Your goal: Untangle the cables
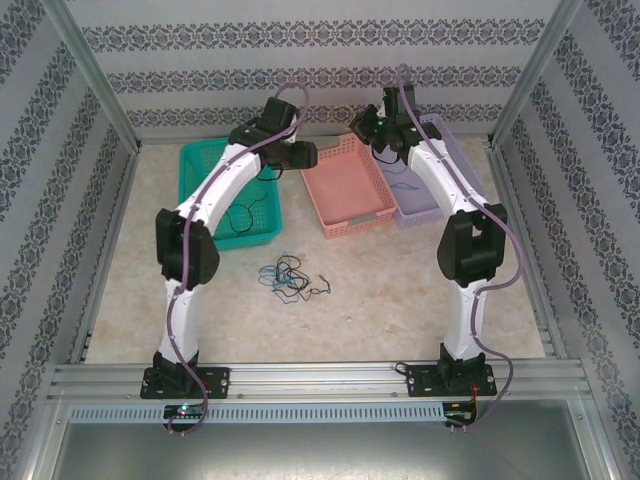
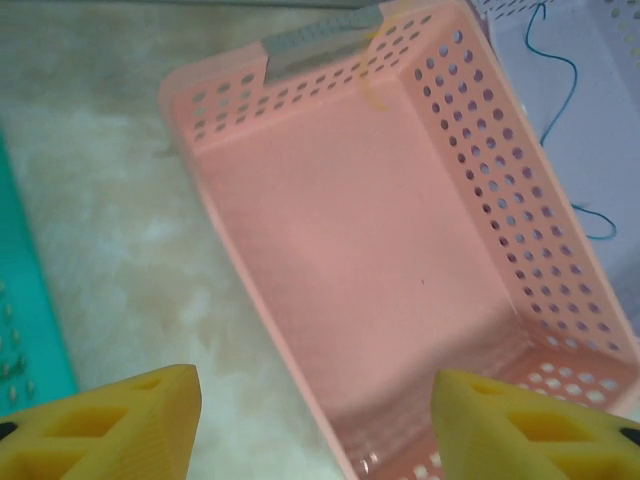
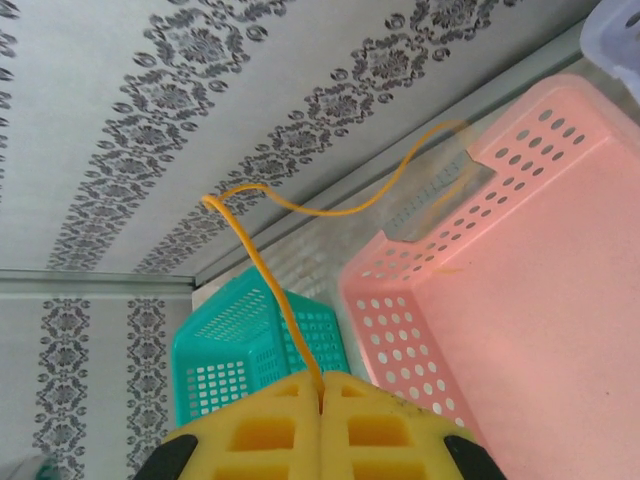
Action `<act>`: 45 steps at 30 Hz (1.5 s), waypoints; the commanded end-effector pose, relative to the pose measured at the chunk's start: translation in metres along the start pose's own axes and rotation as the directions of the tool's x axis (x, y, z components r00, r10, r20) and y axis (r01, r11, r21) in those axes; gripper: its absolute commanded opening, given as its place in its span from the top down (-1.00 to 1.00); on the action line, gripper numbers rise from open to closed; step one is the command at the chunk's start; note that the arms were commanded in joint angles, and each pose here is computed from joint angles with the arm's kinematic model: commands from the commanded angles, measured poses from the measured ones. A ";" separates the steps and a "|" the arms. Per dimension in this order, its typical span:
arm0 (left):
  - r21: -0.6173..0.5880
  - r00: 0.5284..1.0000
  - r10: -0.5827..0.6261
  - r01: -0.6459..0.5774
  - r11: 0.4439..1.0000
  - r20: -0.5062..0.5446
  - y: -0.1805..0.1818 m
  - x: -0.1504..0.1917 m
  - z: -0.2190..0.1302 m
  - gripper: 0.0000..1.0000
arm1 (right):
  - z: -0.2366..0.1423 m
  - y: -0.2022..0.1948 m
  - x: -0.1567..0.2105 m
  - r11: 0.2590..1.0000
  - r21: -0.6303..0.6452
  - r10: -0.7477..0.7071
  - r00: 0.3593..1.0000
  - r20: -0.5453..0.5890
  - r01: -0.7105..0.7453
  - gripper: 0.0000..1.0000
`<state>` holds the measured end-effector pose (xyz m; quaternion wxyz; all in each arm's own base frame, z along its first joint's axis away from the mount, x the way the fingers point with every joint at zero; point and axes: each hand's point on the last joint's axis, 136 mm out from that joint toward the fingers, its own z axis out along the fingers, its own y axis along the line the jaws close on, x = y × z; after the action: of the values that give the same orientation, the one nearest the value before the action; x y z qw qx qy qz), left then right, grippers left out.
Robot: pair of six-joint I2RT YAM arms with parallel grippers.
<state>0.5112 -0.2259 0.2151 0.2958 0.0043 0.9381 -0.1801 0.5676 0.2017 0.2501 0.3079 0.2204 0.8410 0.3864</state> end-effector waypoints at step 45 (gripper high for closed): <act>-0.125 0.926 -0.332 0.313 0.941 -0.179 0.022 0.179 -0.107 -0.12 | -0.109 -0.063 0.087 0.945 0.264 -0.183 0.981 -0.069 0.195 0.21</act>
<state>0.3310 -0.1982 0.2026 0.2019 -0.1116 0.9517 -0.2025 0.4419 0.1607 0.2137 0.2665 0.2077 0.9031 0.2651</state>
